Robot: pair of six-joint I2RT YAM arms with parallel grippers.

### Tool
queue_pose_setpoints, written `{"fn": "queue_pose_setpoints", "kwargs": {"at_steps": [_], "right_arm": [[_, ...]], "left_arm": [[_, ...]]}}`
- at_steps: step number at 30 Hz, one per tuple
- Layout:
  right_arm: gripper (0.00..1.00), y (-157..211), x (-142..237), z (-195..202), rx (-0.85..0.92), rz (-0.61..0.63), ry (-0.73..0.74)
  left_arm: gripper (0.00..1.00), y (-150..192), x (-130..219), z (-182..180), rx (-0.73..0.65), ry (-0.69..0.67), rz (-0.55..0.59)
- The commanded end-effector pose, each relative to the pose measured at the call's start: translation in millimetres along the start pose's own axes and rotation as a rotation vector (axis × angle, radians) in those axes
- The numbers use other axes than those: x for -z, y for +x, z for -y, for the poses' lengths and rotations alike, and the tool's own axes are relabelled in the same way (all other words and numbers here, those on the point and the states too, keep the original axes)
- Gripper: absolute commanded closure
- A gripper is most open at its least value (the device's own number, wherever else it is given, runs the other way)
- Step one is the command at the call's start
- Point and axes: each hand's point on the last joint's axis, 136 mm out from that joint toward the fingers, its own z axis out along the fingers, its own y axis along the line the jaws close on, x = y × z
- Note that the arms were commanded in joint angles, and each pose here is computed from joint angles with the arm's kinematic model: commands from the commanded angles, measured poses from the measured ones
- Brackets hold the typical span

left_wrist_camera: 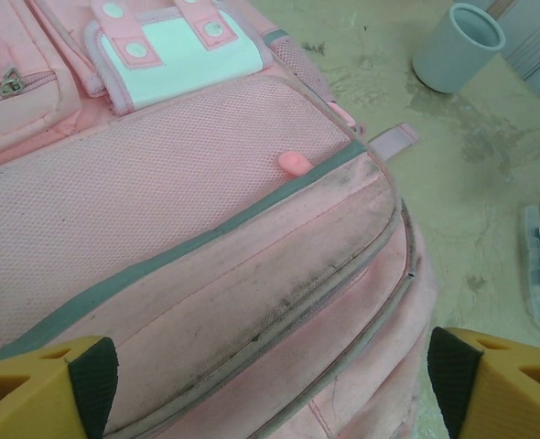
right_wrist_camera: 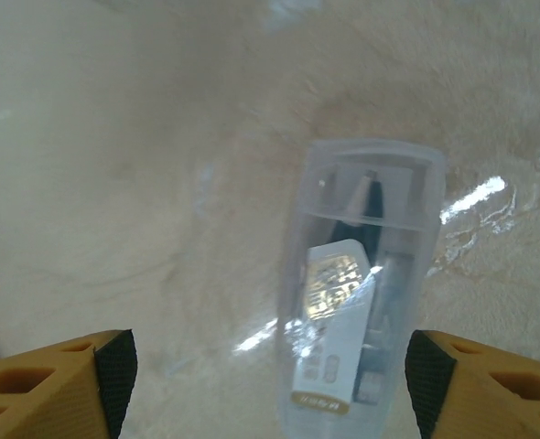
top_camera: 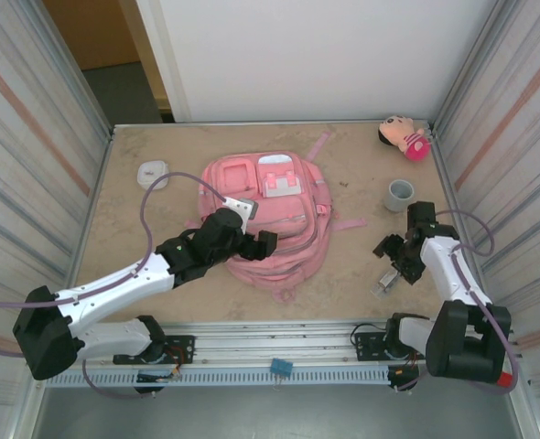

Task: Pack the student bag

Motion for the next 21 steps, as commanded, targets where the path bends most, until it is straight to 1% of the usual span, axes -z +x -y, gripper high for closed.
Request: {"fn": "queue_pose_setpoints", "kwargs": {"at_steps": [1, 6, 10, 12, 15, 18, 19, 21], "right_arm": [[0.22, -3, -13, -4, -0.067, 0.005, -0.042], [0.23, 1, -22, -20, -0.061, -0.036, -0.120], [0.23, 5, -24, -48, 0.021, -0.058, -0.180], [0.23, 4, -20, -64, 0.076, -0.041, -0.197], [0.23, 0, -7, -72, 0.115, 0.000, -0.182], [0.22, -4, 7, -60, 0.136, 0.021, -0.102], [0.20, -4, 10, -53, 0.151, 0.016, -0.062], [0.20, 1, 11, -45, 0.203, -0.024, -0.009]], "left_arm": [[0.10, -8, 3, 4, -0.021, 0.011, 0.034], [0.10, -6, 2, 3, -0.027, 0.007, 0.035], [0.10, -5, 0, 3, -0.029, 0.009, 0.032], [0.10, -6, -1, 4, -0.027, 0.011, 0.034], [0.10, -6, 0, 4, -0.024, 0.011, 0.030], [0.10, -6, 2, 3, -0.022, 0.007, 0.032], [0.09, -6, 2, 3, -0.025, 0.006, 0.035], [0.10, -6, 2, 2, -0.027, 0.005, 0.040]]}}
